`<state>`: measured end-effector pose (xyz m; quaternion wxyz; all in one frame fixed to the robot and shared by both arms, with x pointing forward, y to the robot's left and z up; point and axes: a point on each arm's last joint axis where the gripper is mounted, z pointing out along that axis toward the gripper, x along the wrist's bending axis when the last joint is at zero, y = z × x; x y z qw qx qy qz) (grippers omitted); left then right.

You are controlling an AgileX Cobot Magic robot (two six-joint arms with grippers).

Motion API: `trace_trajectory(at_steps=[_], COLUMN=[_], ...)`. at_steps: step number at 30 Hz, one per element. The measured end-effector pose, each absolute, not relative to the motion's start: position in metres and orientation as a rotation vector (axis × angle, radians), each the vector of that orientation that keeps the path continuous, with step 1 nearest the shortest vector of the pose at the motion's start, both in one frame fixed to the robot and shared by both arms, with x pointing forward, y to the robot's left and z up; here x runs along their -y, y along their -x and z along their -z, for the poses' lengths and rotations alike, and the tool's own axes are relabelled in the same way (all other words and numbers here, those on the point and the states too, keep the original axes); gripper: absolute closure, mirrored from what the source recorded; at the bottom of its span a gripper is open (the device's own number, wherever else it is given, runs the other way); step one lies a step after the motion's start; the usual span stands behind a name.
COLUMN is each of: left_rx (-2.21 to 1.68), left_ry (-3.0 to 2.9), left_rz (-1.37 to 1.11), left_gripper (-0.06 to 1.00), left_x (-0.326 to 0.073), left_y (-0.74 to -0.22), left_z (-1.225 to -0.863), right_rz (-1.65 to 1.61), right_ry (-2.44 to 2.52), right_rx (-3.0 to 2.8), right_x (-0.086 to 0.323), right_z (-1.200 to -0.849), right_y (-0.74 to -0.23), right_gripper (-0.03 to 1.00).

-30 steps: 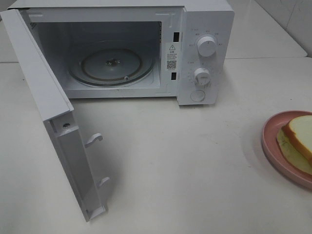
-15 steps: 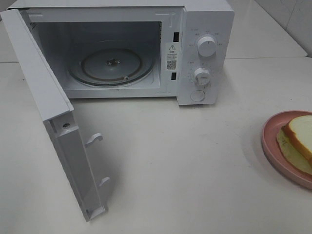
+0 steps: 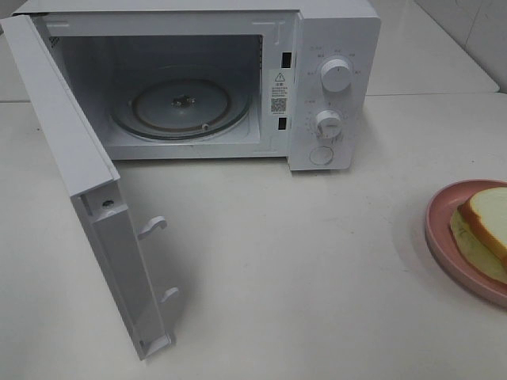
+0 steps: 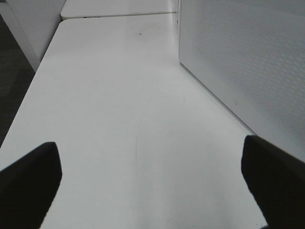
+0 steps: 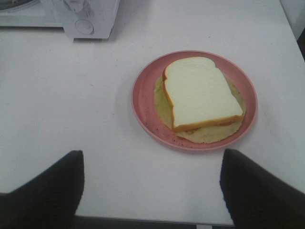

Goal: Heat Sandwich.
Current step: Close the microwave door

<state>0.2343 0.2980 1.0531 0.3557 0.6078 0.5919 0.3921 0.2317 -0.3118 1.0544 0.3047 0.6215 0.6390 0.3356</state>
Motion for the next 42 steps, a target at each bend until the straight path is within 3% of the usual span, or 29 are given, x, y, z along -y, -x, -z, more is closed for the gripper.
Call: trace_trajectory(at_steps=[42], left_rx=[-1.529], left_ry=[-1.57], left_rz=[-1.013], left_gripper=[-0.02], left_x=[-0.298], left_y=[-0.2343], left_z=[-1.0531], right_rz=[-0.914], right_ry=[-1.676], right_rx=[-1.522], right_x=[0.3092], right_z=[-1.0485], right_y=[-0.2287], right_gripper=[0.21])
